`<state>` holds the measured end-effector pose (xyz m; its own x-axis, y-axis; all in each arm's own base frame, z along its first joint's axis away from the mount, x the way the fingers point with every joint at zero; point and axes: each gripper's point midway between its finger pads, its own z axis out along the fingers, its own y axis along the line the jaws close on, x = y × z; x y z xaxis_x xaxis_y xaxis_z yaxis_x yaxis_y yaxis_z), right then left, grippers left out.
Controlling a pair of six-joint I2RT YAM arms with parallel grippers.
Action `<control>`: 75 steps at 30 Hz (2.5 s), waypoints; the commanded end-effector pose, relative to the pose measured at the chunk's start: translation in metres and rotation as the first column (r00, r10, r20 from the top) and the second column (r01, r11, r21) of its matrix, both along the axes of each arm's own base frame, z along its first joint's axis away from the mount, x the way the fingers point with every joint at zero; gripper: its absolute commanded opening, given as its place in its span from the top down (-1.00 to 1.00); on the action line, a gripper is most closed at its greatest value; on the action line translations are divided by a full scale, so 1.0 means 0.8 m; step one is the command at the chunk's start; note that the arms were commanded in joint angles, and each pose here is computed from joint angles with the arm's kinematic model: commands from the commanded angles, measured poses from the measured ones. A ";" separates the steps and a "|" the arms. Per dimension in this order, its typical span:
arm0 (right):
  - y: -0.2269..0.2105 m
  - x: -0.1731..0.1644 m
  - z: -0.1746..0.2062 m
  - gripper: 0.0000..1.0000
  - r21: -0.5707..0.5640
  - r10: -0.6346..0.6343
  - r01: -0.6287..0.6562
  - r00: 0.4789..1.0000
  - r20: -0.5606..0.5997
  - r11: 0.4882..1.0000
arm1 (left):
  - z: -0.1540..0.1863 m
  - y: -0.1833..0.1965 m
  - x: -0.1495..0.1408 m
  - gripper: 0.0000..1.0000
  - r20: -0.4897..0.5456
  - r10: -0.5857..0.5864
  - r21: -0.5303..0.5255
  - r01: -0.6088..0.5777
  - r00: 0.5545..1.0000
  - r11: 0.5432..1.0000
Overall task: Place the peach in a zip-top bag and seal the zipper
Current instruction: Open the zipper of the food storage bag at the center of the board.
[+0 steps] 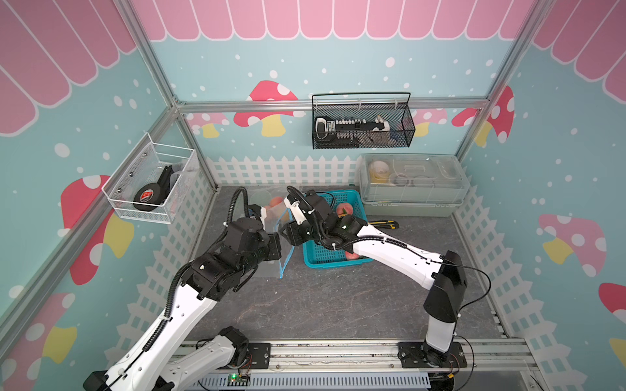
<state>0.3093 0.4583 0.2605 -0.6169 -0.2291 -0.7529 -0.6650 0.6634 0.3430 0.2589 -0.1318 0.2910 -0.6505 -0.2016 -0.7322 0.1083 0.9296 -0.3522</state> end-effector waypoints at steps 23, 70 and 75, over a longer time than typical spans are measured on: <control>-0.086 0.054 -0.021 -0.12 -0.395 -0.182 0.273 0.950 0.253 0.877 | 0.044 0.074 -0.010 1.00 0.087 0.198 0.186 -0.211 0.976 0.960; -0.202 0.115 -0.028 -0.39 -0.089 -0.188 0.204 0.969 0.161 0.975 | 0.021 0.026 -0.008 1.00 0.008 0.046 0.103 -0.046 0.999 0.994; -0.226 0.151 -0.075 -0.41 -0.225 -0.241 0.270 0.959 0.146 0.936 | 0.024 0.027 -0.010 1.00 0.013 0.047 0.097 -0.048 0.999 0.994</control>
